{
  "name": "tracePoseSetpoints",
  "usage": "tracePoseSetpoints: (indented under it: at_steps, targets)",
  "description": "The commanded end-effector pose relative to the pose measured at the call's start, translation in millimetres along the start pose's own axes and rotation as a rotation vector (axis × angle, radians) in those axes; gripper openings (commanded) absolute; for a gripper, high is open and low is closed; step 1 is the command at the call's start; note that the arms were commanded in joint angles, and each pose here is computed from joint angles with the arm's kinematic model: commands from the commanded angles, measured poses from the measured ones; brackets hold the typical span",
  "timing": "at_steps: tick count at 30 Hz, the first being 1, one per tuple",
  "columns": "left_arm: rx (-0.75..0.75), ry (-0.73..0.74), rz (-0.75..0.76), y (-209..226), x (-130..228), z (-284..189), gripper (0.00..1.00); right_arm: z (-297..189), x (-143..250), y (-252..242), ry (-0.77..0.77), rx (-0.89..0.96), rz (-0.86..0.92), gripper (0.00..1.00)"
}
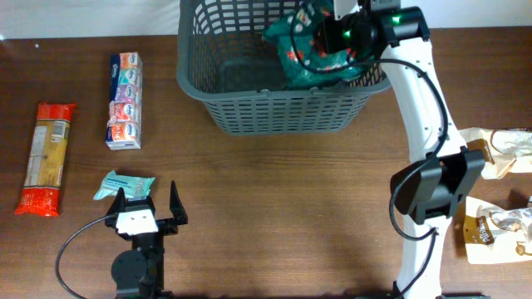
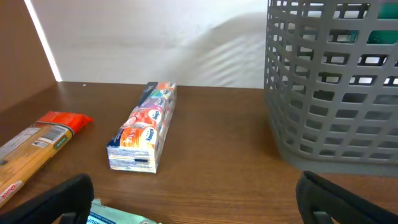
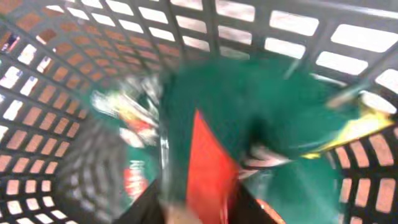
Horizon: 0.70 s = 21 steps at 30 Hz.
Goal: Pack container
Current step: 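Lower the pouch into the grey basket and open the right gripper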
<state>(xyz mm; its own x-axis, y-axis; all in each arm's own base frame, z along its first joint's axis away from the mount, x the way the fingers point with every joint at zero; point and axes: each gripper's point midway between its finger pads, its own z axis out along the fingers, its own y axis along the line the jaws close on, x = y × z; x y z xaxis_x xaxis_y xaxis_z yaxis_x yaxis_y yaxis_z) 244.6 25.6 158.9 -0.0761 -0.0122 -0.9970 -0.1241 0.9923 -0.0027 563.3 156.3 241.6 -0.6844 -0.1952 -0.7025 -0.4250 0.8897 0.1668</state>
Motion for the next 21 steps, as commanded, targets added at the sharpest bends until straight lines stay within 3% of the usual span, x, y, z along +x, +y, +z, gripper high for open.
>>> tracePoseSetpoints:
  at_steps: [1, 6, 15, 19, 21]
  targets:
    - [0.014, -0.001, -0.010, -2.7, 1.6, 0.0, 0.99, -17.7, -16.4, 0.9, -0.054, 0.019, -0.019, 0.40]
    - [0.014, -0.002, -0.010, -2.7, 1.5, 0.0, 0.99, -17.7, -17.1, 0.9, -0.056, 0.018, -0.020, 0.73]
    - [0.013, -0.002, -0.010, -2.5, 1.5, 0.0, 0.99, -37.2, -35.6, -12.2, -0.108, 0.109, -0.028, 0.87]
    - [0.014, -0.002, -0.010, -2.7, 1.5, 0.0, 0.99, -88.5, -60.2, -46.5, -0.183, 0.297, -0.011, 0.88]
    - [0.014, -0.002, -0.010, -2.6, 1.5, 0.0, 0.99, -129.4, -68.2, -71.9, -0.218, 0.437, 0.014, 0.94]
